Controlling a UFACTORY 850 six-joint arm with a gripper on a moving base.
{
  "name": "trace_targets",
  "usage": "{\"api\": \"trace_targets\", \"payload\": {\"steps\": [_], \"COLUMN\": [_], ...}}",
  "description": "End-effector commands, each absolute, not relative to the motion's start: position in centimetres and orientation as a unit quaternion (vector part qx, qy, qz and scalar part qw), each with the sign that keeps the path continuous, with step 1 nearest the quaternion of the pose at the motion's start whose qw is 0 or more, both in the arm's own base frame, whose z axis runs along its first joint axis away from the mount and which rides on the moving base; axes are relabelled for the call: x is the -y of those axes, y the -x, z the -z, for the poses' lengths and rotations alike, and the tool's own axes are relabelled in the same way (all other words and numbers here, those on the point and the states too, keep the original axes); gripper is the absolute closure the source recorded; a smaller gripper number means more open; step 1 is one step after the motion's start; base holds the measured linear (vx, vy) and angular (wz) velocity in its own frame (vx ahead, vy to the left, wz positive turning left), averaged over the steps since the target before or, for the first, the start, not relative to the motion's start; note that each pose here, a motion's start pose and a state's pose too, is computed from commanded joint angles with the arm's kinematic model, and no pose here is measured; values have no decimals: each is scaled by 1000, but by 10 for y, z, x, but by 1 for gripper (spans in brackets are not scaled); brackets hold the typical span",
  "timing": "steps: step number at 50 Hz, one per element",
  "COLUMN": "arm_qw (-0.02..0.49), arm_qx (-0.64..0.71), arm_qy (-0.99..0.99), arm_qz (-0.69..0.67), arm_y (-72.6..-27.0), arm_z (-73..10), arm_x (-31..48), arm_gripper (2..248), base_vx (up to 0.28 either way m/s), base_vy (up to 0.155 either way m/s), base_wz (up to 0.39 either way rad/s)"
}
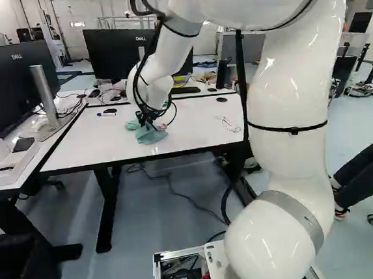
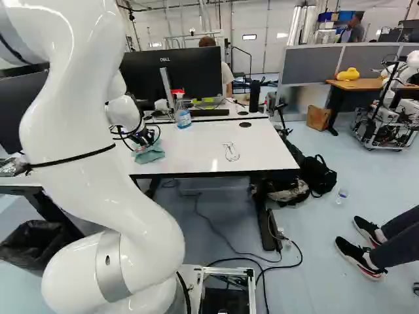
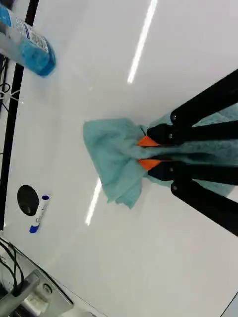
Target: Clean the table with the green towel
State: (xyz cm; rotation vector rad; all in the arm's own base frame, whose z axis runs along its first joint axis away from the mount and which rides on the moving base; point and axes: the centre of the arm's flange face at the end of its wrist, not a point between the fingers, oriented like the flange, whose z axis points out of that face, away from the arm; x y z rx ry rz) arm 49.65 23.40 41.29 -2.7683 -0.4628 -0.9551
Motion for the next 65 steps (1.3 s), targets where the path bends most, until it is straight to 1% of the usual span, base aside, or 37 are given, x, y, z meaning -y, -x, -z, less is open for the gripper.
{"api": "trace_targets", "payload": {"steps": [51,65], "arm_qw": [87,94], "arm_qx": [159,178], "arm_qy": [933,930], "arm_qz": [310,307], "arm_y": [-495,-482], "arm_z": [-412,-412], "arm_x": [-237,-255], "arm_gripper": [200,200], "base_vx": [0,0], "base_vy": [0,0], "base_wz": [0,0]}}
